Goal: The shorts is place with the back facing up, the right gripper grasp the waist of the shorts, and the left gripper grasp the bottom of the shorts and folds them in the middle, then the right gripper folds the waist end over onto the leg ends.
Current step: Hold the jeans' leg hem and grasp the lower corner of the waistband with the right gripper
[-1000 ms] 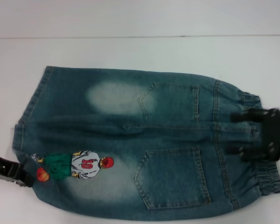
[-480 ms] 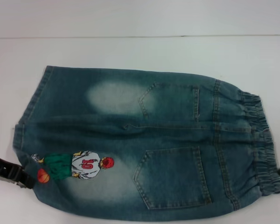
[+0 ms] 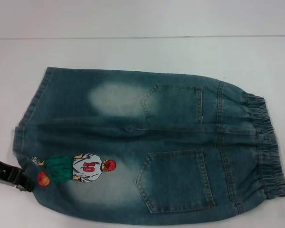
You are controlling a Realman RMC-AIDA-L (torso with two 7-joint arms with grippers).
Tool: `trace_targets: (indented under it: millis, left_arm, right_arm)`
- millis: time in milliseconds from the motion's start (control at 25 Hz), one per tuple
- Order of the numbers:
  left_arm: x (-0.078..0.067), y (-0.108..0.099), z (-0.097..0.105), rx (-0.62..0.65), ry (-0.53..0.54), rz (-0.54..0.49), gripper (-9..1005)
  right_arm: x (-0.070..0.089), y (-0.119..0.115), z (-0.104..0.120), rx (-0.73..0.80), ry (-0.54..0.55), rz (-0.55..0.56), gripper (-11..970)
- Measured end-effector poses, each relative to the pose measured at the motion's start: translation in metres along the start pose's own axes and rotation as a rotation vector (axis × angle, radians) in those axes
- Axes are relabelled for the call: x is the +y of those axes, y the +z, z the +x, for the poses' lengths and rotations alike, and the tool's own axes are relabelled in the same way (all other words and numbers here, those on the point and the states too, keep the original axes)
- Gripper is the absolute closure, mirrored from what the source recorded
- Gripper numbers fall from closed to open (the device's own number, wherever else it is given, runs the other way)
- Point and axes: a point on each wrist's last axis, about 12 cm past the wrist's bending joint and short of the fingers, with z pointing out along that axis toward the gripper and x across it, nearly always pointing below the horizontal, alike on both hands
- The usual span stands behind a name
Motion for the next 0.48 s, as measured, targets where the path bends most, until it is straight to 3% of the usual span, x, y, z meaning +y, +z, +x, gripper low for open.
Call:
trace_targets:
  millis: [480]
  left_arm:
    - [-0.001, -0.003, -0.006, -0.009, 0.013, -0.011, 905]
  right_arm:
    - [-0.002, 0.02, -0.002, -0.043, -0.017, -0.053, 67]
